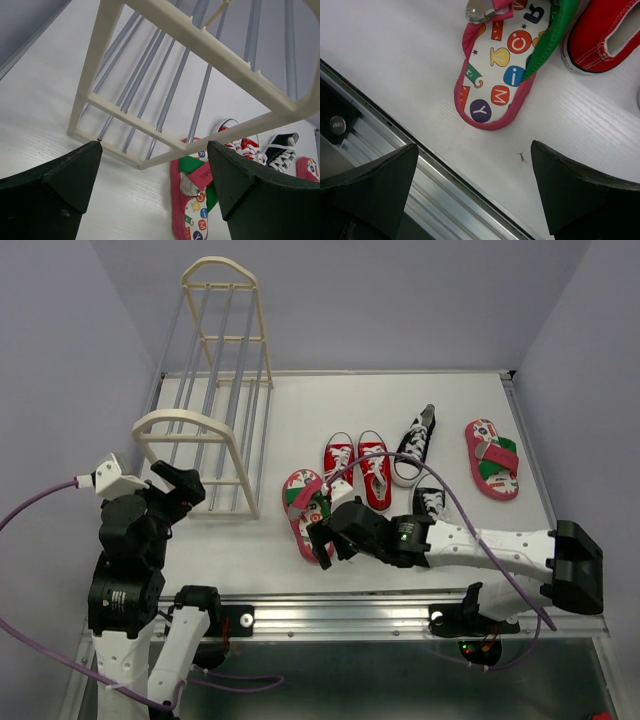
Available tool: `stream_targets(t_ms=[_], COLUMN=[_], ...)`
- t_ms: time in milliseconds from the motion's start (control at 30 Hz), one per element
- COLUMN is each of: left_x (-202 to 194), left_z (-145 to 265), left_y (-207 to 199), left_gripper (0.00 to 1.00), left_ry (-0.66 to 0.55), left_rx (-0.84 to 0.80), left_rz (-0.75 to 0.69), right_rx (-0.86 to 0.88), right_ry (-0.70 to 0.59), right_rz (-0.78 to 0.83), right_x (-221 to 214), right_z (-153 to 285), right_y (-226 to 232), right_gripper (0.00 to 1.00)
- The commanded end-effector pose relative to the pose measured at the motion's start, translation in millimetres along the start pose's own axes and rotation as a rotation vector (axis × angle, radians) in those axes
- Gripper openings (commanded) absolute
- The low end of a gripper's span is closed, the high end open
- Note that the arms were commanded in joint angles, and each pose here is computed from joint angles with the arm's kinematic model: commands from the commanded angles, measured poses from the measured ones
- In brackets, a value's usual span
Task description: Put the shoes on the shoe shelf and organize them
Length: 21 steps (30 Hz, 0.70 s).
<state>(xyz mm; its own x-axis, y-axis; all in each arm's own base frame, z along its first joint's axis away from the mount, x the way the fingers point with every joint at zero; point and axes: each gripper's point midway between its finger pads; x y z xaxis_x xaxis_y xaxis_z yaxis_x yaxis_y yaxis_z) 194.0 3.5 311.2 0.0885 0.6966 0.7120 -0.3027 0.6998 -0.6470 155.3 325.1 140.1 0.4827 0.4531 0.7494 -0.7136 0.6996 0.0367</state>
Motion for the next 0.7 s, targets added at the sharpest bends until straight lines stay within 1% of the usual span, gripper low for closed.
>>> stream_targets(t_ms=[0, 133, 267, 333, 533, 667], left_x=[19, 19, 15, 16, 13, 11], left_z=[11, 10, 10, 11, 10, 7], left_y=[-6, -5, -4, -4, -1, 1], left_gripper=[0.99, 0.99, 0.99, 0.99, 0.99, 0.99], left_ry=[-0.074, -0.074, -0.064, -0.071, -0.066, -0.061], left_rx=[-0.022, -0.02, -0.022, -0.024, -0.013, -0.005], left_rz=[0.0, 0.004, 0.015, 0.019, 0.027, 0.029], right_rx=[-0.087, -0.112, -0.18, -0.216, -0.139, -0.151], right_ry=[-0.112, -0.095, -0.075, -0.067, -0.045, -0.032], right_rz=[-0.048, -0.063, -0.097, -0.09, -0.041, -0.027], right_x=[16, 12, 3, -3, -11, -15], right_z=[-23, -41, -57, -64, -83, -93], right_y=[3, 5, -2, -7, 10, 10], right_gripper=[1.0, 1.0, 1.0, 1.0, 1.0, 1.0])
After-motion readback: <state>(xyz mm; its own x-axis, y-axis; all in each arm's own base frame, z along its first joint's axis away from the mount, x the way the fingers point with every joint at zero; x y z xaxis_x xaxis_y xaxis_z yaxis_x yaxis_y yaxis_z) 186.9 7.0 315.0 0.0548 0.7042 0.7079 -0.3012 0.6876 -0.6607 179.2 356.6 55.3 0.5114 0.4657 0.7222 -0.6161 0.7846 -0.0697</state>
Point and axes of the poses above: each gripper's point midway between its finger pads, its own z axis back along the fingers, its own y axis along the line the jaws close on, x = y × z, and after that the axes turned 13 degrees about z, right-handed
